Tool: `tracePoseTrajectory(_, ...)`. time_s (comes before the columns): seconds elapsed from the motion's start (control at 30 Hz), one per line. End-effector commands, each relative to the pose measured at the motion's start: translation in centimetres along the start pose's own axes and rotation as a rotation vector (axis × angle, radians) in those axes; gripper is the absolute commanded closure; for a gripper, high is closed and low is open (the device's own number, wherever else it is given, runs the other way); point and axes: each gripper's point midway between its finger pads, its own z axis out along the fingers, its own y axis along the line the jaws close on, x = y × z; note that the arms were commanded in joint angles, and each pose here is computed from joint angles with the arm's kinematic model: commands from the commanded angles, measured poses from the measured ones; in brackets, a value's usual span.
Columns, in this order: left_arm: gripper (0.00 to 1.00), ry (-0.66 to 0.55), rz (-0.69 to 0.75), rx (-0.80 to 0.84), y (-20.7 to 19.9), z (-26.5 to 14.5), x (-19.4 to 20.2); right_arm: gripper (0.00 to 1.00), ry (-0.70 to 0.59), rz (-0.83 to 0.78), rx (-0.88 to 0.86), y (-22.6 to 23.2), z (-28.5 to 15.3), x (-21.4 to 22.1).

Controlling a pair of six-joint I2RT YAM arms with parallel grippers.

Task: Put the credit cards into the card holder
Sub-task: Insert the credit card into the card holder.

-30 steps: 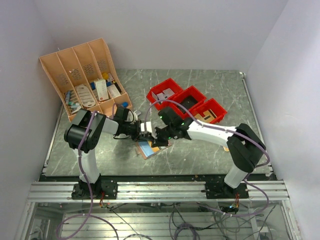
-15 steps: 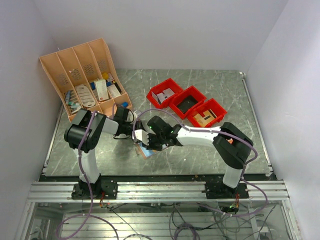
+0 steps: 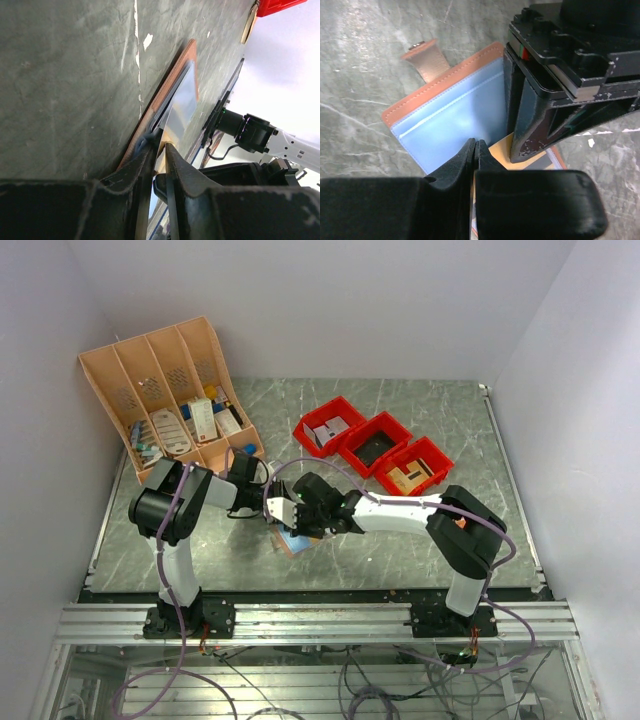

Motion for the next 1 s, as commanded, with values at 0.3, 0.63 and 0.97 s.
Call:
tracePoseTrajectory(0.3,0.66,-0.007,-0.025,-0.123,3.0,0.2,0.7,1.0,0.087,-0.003,0.118,-2.5,-1.8,2.7)
tracePoseTrajectory(0.63,0.63,-0.069,0.033,-0.096,0.4,-0.8,-0.7,1.0,-0.016,0.068,0.039,-3.0,-3.5,1.4)
tracePoseTrajectory(0.97,0.57,-0.141,0.092,-0.182,-0.9,-3.0,-1.5,0.96,-0.223,0.165,-0.108,-2.9,-6.9,-1.1)
